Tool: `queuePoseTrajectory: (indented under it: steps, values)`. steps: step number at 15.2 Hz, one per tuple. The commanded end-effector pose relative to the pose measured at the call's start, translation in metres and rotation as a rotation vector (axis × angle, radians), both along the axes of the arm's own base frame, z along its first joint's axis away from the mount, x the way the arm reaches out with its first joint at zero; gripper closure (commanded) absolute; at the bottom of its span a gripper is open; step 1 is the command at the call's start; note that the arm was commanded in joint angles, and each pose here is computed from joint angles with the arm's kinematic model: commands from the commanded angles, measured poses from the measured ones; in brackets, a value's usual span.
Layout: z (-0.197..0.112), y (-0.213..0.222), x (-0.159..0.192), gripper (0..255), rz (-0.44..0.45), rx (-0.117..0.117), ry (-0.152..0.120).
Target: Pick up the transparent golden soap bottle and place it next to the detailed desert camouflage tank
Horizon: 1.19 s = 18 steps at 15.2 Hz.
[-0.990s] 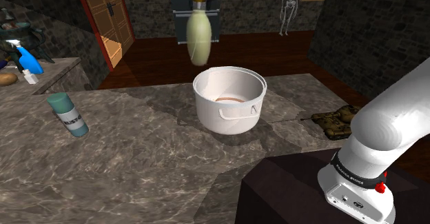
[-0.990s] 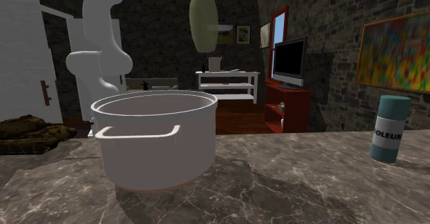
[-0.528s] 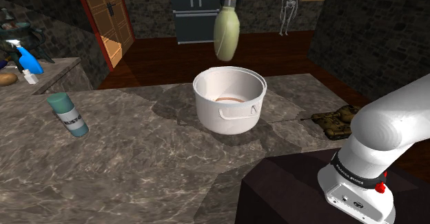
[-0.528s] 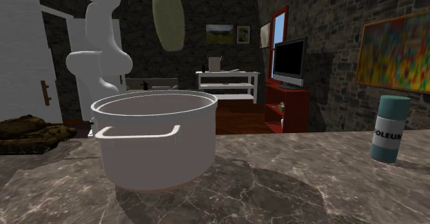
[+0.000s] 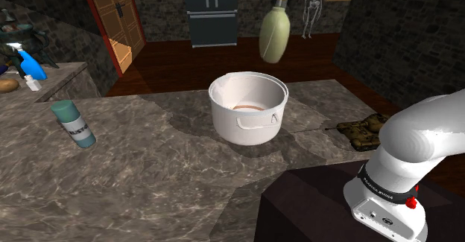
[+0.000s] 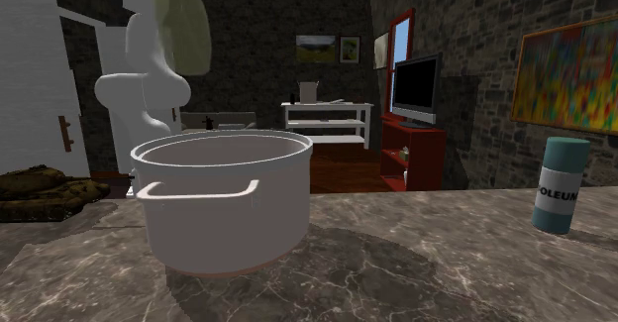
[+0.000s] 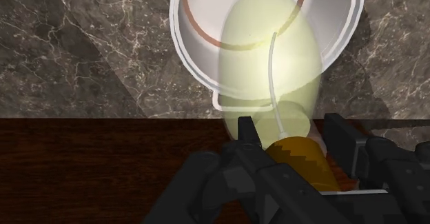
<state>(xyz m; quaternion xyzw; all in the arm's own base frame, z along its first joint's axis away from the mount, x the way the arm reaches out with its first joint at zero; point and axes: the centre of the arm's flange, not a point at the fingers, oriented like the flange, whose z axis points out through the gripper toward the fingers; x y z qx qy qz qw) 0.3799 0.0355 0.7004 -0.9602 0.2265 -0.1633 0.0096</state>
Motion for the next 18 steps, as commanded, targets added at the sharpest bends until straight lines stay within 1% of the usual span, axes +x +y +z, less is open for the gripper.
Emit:
queuePoseTrajectory:
  steps: [1,18]
  values:
    - [0.001,-0.027,-0.011,255,0.002,0.000,-0.001]
    - [0.002,-0.234,-0.098,255,0.002,0.000,-0.001]
